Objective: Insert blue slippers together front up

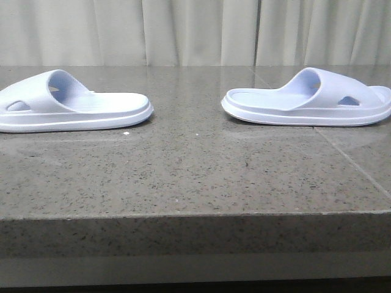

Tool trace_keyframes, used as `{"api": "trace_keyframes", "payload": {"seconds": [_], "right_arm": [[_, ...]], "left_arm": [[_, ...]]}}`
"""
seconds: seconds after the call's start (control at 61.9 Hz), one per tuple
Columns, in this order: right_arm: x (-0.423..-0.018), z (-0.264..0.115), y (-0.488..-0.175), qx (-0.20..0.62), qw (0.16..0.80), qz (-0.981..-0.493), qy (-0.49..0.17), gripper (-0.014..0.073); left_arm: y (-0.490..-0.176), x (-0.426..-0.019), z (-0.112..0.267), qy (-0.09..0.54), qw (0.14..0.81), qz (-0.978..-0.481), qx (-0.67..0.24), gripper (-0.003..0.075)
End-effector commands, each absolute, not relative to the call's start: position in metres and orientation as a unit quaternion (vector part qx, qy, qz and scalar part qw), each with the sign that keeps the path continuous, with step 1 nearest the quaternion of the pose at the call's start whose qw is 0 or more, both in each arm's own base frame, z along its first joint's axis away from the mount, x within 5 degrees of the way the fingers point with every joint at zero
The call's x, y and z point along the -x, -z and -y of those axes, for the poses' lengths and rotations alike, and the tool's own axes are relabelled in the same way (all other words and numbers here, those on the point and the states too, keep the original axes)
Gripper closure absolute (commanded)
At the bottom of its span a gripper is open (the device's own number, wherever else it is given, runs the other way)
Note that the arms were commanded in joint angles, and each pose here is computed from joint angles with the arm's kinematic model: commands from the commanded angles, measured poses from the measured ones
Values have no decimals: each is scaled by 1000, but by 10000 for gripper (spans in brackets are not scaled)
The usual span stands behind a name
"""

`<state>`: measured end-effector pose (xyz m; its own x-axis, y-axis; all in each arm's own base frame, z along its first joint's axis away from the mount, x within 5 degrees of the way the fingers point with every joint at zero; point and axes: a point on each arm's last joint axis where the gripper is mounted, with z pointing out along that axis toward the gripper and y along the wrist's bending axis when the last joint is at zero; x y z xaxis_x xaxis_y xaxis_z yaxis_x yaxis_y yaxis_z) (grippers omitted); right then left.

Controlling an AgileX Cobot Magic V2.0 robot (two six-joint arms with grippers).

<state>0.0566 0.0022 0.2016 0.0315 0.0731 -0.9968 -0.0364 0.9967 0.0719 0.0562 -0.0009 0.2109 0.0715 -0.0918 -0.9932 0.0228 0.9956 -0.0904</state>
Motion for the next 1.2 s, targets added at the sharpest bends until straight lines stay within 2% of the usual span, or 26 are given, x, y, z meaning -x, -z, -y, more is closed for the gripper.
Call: {"api": "trace_keyframes", "payload": {"seconds": [0.0,0.194,0.404,0.501,0.679,0.776,0.954,1.18], "right_arm": [[-54,0,-214,-18,757,-652,-31,713],[-46,-1,-248,-15,779,-626,-34,713],[-36,-3,-301,-5,778,-627,-42,713],[-38,-4,-323,-1,766,-642,-44,713],[-52,-6,-349,5,727,-685,-47,713],[-63,-7,-351,7,704,-709,-48,713],[-82,-8,-338,9,646,-761,-50,713],[-96,-9,-328,10,606,-794,-51,713]], "left_arm": [[-225,-53,1,49,781,-622,31,741],[-261,-44,0,56,802,-594,33,741],[-320,-28,1,60,813,-578,29,741],[-344,-26,1,60,799,-598,27,741],[-373,-38,3,59,743,-666,26,741],[-377,-51,3,58,705,-706,26,741],[-364,-75,4,55,638,-768,28,741],[-357,-92,5,55,603,-795,30,741]]}}
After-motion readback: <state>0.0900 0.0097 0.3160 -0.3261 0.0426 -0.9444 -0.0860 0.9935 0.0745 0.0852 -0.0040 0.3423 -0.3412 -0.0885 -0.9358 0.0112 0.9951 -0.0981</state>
